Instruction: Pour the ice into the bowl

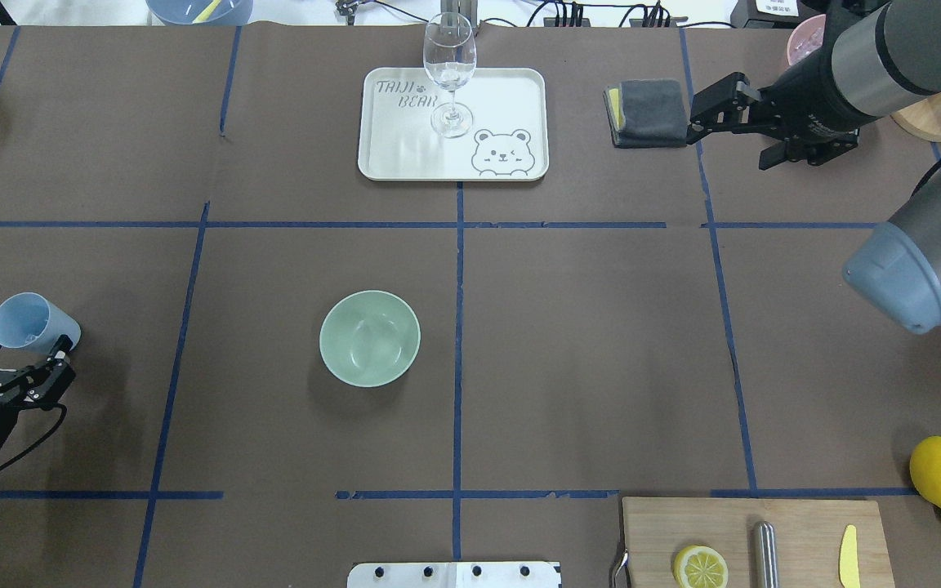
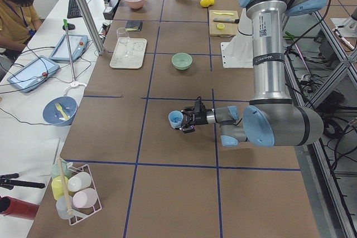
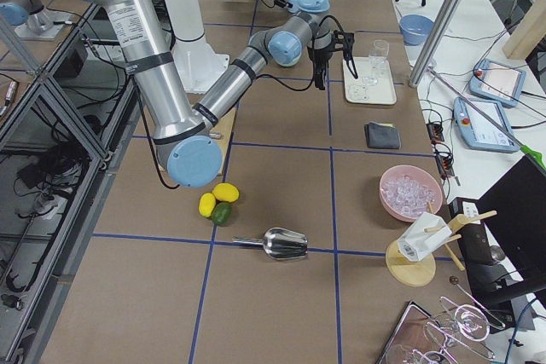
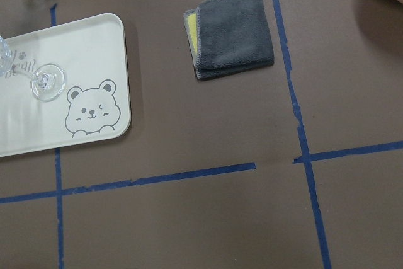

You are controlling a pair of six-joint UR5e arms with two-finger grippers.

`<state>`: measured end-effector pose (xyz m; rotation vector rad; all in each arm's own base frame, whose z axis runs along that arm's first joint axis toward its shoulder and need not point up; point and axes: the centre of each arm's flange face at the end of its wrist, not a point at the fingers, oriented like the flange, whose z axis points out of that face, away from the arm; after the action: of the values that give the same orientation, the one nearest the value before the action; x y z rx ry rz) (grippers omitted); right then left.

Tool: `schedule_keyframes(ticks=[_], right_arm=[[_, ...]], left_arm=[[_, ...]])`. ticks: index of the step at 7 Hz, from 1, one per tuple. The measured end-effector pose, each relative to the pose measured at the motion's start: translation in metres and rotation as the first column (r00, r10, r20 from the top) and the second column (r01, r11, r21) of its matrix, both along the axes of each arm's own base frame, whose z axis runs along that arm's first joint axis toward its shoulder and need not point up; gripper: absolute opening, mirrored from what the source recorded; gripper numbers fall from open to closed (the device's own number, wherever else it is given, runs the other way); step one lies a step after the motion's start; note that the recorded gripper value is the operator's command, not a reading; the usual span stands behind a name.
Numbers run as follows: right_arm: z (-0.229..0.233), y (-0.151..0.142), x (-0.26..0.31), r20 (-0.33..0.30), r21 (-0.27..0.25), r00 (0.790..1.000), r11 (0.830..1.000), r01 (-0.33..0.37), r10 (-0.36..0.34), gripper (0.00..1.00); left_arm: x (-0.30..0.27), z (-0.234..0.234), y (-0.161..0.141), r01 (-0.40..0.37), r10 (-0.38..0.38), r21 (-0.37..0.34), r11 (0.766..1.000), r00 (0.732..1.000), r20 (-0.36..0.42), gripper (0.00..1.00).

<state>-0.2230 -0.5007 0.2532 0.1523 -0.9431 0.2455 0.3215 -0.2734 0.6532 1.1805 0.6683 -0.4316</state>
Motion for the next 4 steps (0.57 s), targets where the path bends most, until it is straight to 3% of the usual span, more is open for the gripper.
schedule_keyframes(ticks=[4], right_arm=[[-0.006,0.005,0.004,0.002,0.014,1.000,1.000,0.001,-0.001,1.00]], left_arm=[[0.000,0.007,-0.020,0.016,-0.016,-0.024,1.000,1.000,0.006,0.98]])
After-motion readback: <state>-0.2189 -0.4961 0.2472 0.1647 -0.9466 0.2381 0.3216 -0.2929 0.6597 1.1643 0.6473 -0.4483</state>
